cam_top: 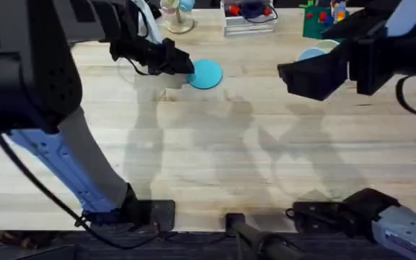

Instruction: Pick up the plates from the table one by one and place each into a slot on the dish rack.

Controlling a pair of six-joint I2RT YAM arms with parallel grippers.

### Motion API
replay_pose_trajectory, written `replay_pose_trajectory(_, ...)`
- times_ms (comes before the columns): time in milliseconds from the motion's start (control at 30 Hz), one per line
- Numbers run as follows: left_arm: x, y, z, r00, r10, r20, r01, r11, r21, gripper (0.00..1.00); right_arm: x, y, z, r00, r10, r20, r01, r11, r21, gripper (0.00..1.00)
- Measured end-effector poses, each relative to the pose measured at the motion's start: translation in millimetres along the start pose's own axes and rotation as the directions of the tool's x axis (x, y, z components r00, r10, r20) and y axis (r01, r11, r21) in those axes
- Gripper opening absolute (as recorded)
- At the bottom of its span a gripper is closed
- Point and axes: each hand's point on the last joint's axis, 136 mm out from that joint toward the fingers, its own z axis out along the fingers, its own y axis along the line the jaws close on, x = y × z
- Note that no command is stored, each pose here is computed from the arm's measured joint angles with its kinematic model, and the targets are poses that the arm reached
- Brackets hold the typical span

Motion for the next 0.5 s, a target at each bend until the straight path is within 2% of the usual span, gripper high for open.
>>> replay_pose_trajectory(167,-1.4,11.6,14.6,1.000,-0.030,-0.003,0.030,0.999,0.029,0.038,-0.1,0.0,-0.1,1.000,0.000,0.000,0.000,1.000,0.000,0.995)
replay_pose_trajectory(333,-4.7,10.5,21.1,0.999,-0.039,-0.004,0.040,0.996,0.078,0.040,-0.1,0.0,-0.1,1.000,0.000,0.000,0.000,1.000,0.000,0.995)
replay_pose_trajectory(500,-5.1,10.4,21.7,0.999,-0.044,-0.005,0.045,0.995,0.084,0.040,-0.1,0.0,-0.1,1.000,0.000,0.000,0.000,1.000,0.000,0.995)
